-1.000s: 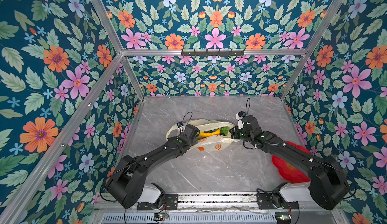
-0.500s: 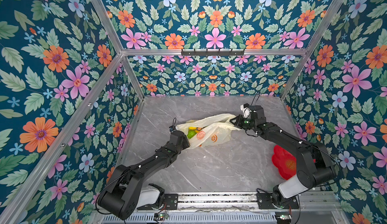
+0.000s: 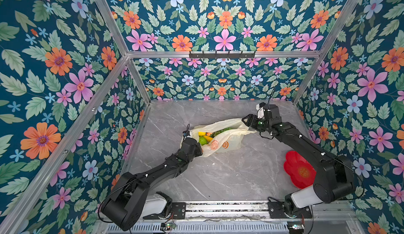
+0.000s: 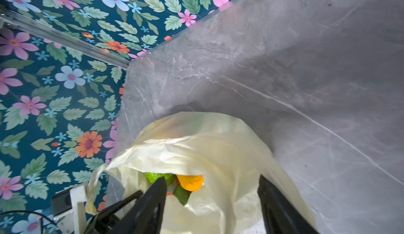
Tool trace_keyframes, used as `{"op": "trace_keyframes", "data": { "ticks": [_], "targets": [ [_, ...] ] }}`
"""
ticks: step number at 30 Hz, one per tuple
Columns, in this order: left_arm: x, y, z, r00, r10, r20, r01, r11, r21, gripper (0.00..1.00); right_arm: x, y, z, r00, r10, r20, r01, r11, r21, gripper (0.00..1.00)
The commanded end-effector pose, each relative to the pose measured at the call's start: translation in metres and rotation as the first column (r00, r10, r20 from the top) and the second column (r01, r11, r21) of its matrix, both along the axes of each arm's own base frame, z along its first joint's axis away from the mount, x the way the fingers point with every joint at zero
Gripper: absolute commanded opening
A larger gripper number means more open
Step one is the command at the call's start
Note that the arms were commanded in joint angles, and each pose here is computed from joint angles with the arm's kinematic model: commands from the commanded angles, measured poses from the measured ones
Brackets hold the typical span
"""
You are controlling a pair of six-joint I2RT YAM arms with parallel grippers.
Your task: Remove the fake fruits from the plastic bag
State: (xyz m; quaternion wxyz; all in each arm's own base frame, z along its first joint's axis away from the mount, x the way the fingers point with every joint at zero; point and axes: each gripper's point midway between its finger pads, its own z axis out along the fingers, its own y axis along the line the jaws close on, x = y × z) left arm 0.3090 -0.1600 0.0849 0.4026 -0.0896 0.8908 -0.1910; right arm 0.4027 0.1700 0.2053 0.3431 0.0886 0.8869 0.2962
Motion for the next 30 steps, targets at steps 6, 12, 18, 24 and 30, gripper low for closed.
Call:
{"op": "trace_keyframes", "data": {
  "ticks": [6, 12, 18, 24, 30],
  "targets": [
    [0.002, 0.015, 0.002, 0.998, 0.051, 0.042, -0.051, 0.999, 0.005, 0.0, -0.046, -0.036, 0.017, 0.986, -0.168, 0.011, 0.162, 0.93, -0.331, 0.79],
    [0.001, 0.016, 0.002, 0.998, 0.038, 0.055, -0.039, 0.999, 0.023, 0.0, -0.071, 0.015, 0.023, 0.993, -0.117, -0.001, 0.105, 0.896, -0.432, 0.8],
    [-0.004, 0.023, 0.003, 0.997, 0.048, 0.068, -0.051, 0.998, 0.034, 0.0, -0.059, 0.047, -0.003, 0.987, -0.141, -0.083, 0.084, 0.873, -0.48, 0.81],
    [-0.01, 0.024, 0.0, 0.997, 0.041, 0.064, -0.043, 0.999, 0.031, 0.0, -0.052, 0.065, -0.043, 0.971, -0.146, -0.187, 0.034, 0.866, -0.498, 0.82],
    [-0.014, 0.026, -0.002, 0.997, 0.049, 0.065, -0.05, 0.999, 0.014, 0.0, -0.052, 0.063, -0.084, 0.94, -0.19, -0.284, 0.009, 0.846, -0.534, 0.83]
  ]
}}
